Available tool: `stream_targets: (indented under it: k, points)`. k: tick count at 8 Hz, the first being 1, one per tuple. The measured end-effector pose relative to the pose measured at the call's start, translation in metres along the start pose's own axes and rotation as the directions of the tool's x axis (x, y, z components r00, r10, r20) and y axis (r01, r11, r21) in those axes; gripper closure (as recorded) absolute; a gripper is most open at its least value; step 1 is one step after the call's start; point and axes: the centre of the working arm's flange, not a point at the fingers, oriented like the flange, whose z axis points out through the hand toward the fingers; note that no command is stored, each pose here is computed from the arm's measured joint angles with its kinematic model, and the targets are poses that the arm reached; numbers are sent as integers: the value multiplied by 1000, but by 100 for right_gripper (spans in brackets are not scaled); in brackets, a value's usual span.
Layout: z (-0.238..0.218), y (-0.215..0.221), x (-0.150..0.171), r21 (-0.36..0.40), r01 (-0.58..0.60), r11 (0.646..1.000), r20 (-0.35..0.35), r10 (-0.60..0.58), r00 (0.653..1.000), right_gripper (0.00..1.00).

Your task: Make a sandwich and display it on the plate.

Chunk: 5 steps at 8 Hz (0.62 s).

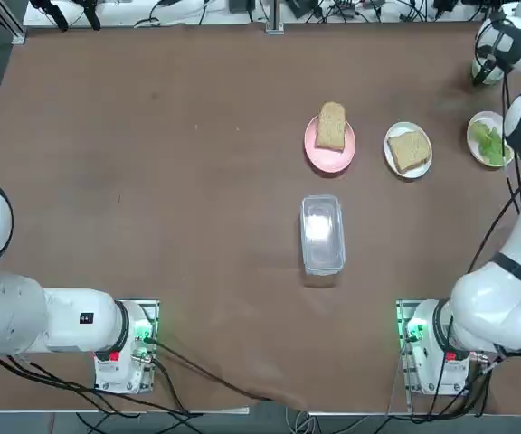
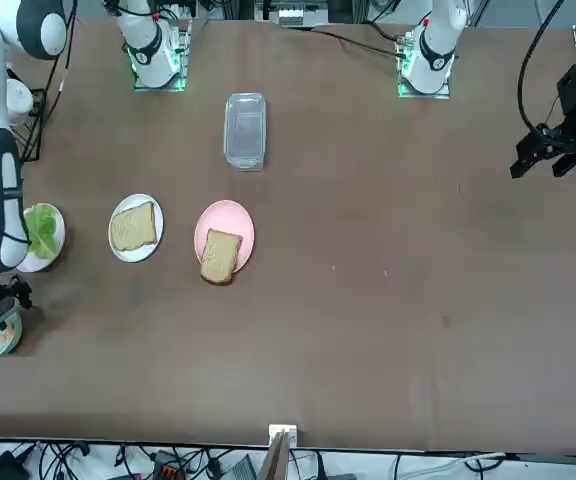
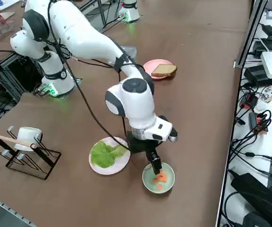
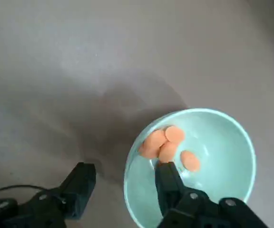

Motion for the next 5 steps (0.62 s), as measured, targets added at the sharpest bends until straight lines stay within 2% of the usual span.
stream_targets:
  k: [1,4,5]
  points:
    - [3,-1,-1,1,0,1000,1,0,1000,29]
    - [3,-1,-1,1,0,1000,1,0,1000,89]
    - [2,0,-1,1,-2,1000,1,2,1000,97]
